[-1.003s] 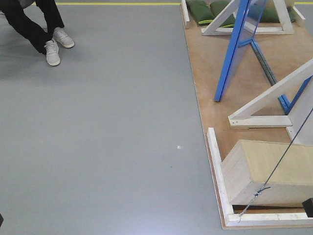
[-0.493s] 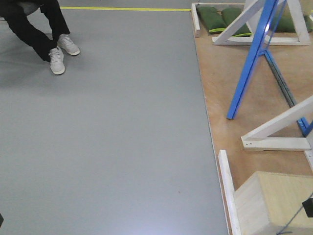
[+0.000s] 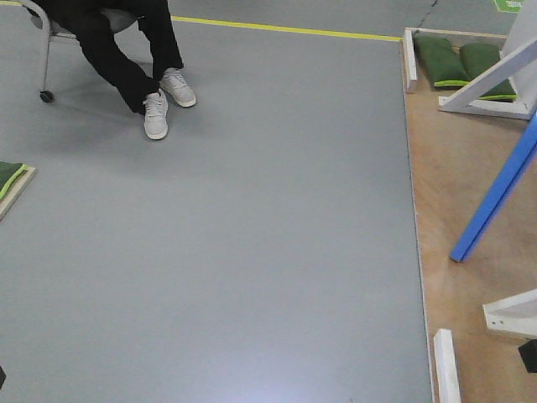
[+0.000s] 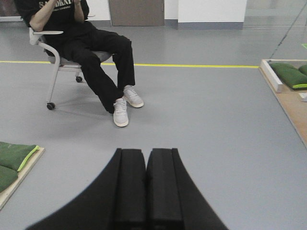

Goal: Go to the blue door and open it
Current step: 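Drive closer and stop beside the blue door near the green cushions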

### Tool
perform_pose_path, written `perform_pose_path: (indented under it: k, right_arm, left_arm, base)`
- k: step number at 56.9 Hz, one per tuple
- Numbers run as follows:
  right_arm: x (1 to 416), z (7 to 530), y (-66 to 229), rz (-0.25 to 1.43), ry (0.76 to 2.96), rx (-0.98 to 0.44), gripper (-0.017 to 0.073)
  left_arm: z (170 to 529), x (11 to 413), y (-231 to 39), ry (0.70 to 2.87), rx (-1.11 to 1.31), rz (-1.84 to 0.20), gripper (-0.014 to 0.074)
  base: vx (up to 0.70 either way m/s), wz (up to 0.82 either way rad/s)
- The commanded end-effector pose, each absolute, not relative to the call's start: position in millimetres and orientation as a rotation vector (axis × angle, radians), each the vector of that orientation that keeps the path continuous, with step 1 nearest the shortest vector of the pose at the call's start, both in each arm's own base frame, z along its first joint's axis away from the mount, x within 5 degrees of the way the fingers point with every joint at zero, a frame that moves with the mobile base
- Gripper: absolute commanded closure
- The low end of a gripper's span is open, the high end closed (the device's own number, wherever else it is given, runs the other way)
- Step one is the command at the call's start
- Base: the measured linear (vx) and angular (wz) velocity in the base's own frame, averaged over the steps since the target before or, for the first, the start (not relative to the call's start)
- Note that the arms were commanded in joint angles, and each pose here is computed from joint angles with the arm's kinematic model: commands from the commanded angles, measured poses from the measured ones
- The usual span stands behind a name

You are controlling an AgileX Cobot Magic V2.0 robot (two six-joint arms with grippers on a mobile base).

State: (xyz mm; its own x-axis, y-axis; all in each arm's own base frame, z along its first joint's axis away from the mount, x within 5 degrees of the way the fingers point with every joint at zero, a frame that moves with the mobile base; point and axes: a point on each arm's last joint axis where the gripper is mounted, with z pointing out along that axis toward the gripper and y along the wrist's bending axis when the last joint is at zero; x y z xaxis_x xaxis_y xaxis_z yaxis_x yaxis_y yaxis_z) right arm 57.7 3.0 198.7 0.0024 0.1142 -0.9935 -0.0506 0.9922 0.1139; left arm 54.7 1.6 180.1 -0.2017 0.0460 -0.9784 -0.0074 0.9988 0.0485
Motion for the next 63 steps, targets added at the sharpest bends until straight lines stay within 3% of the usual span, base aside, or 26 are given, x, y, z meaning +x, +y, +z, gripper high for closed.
perform_pose_path:
  k: [1, 25, 63]
  right_arm:
    - [58.5, 204.7, 2.2, 0.119, 1.495, 0.053, 0.0547]
    - [58.5, 204.7, 2.2, 0.119, 1.495, 0.053, 0.0547]
    - [58.5, 204.7, 2.2, 0.119, 1.495, 0.053, 0.0547]
  left_arm:
    - [197.2, 54.2, 0.7, 1.650, 0.028, 0.033, 0.0521]
    - [197.2, 54.2, 0.7, 1.650, 0.028, 0.033, 0.0521]
    - [197.2, 54.2, 0.7, 1.650, 0.028, 0.033, 0.0521]
  base:
    - [0.36, 0.16]
    - [0.37, 0.00]
    - [0.36, -0.28]
